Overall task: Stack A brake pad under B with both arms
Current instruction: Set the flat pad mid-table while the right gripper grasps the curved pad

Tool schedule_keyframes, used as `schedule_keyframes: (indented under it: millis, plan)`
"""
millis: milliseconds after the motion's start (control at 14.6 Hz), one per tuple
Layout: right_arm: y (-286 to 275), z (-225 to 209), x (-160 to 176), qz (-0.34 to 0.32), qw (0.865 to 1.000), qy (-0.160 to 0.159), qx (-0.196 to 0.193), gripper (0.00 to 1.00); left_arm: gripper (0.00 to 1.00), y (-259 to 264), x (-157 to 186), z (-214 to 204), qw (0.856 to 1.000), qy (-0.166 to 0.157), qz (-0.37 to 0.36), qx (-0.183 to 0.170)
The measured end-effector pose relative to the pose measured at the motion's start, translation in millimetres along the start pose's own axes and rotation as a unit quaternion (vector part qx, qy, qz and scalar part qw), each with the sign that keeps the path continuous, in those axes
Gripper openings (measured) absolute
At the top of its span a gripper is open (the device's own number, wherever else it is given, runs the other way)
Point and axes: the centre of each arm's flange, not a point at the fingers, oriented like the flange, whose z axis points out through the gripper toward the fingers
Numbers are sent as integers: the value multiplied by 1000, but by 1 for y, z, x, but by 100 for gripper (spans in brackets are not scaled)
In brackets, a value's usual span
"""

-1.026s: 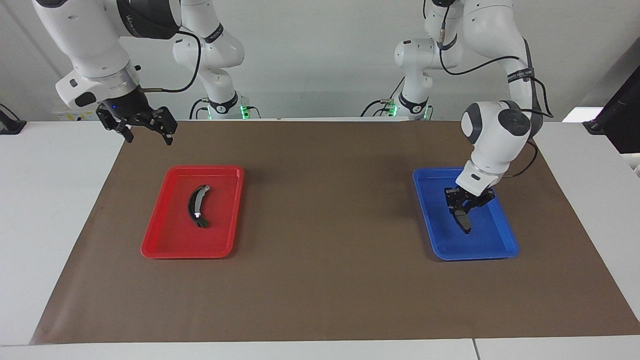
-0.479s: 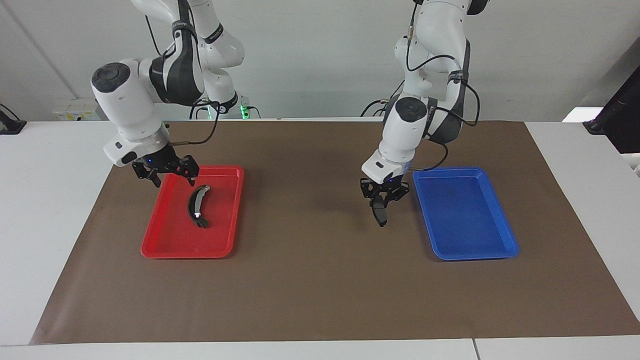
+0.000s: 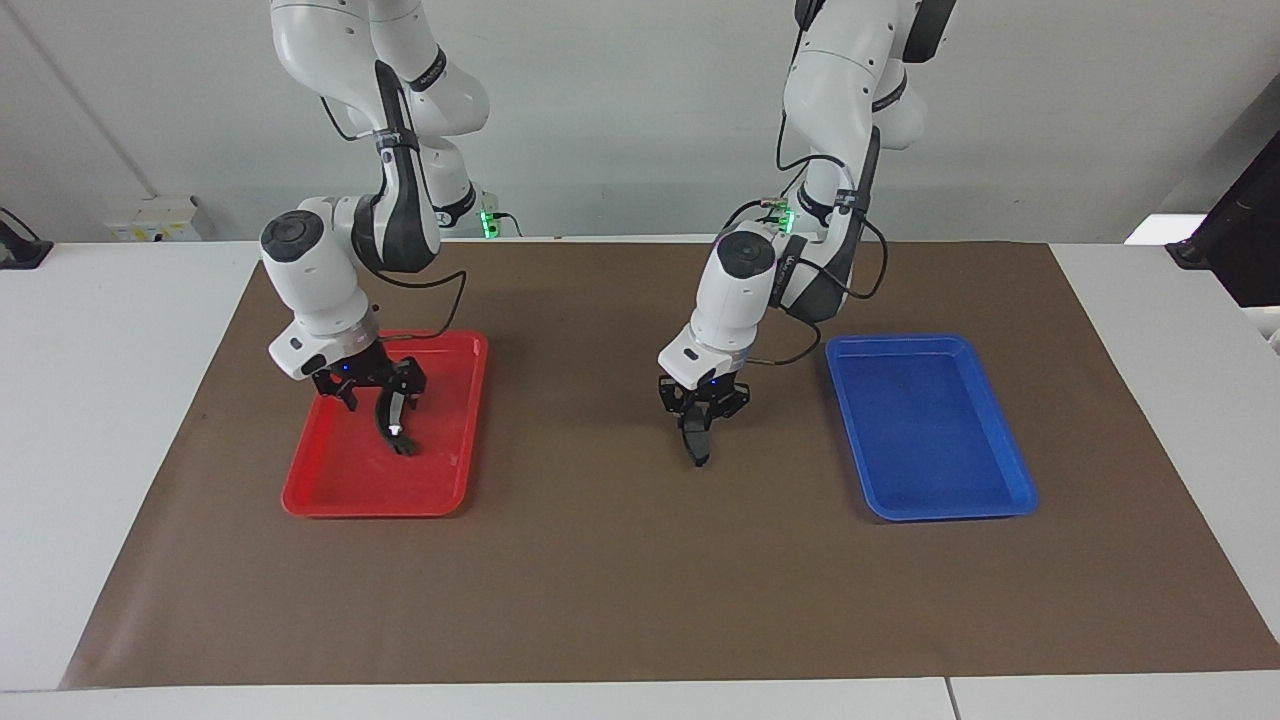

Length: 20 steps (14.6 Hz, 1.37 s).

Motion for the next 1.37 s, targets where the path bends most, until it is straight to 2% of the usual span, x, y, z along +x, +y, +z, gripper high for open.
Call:
schedule_keyframes:
  millis: [342,411,479,547,753,821,958,1163,1368]
  plan:
    - [1,26,-4,1,1000,-3,-1,97,39,18,-12,12,1000,-6,13,0]
    - [1,28,-4,0,1000,-4,-1,93,39,19,-14,14,1000,-7,15,1]
    - [1,28,-4,-3,1000,-4,-1,92,44,20,-14,14,1000,-7,15,1]
    - [1,28,-4,-6,1000,-4,-1,85,54,19,-14,14,1000,-7,11,1]
    - [1,27,-2,-8,1000,-3,-1,50,88,16,-11,13,1000,-5,-3,1]
    - [1,25,-1,-9,1000,-3,-1,42,99,11,-7,10,1000,-2,-10,2]
    - [0,17,5,-9,1000,-12,-1,42,100,-11,7,-10,1000,2,-30,6]
    - [-9,-16,28,-18,999,-29,1,42,100,-69,31,-71,999,-7,-43,18]
    - [-61,-56,54,-32,999,-24,7,42,100,-157,50,-137,999,-26,-10,28]
